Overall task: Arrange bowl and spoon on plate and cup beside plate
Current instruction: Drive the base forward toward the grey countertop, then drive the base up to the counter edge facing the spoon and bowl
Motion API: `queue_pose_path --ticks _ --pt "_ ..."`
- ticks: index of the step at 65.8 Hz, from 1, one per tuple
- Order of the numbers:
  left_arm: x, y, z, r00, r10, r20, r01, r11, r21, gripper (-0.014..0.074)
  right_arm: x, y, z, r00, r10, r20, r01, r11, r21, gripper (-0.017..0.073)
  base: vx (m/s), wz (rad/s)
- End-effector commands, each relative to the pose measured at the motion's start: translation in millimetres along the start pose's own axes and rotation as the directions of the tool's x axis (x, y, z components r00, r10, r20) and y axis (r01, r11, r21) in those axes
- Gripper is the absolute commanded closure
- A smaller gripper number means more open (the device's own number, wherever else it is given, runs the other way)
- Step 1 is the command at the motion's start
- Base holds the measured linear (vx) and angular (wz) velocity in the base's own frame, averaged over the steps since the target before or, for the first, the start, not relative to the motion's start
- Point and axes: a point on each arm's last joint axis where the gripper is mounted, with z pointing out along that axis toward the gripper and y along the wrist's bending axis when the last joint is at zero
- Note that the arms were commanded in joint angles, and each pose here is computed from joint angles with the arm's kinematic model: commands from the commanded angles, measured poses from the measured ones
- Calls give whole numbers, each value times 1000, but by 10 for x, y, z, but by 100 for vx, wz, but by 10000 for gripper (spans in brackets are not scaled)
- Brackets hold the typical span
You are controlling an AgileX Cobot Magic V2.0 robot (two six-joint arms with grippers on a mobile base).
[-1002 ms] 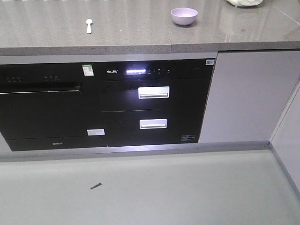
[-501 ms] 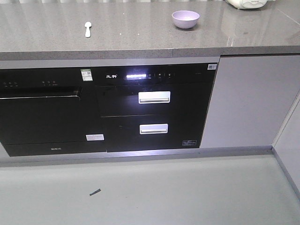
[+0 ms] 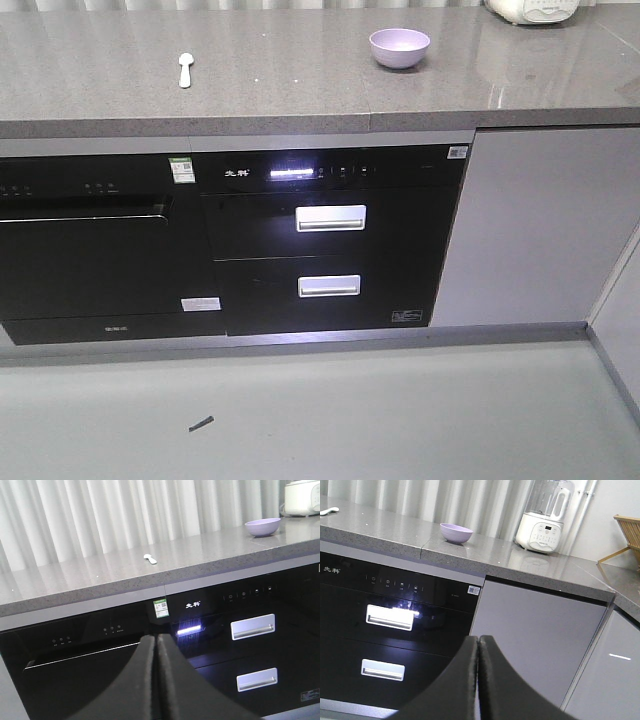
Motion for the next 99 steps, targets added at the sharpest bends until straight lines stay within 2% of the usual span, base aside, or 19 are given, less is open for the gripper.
queue_pose_path --ticks 1,99 --pt "8 -3 -3 998 -3 62 3 1000 -2 600 -62 -21 -6 998 -10 70 8 1000 24 564 8 1" --pt "8 -3 -3 998 -3 62 3 1000 -2 600 -63 -21 -6 997 -10 71 8 1000 24 564 6 0"
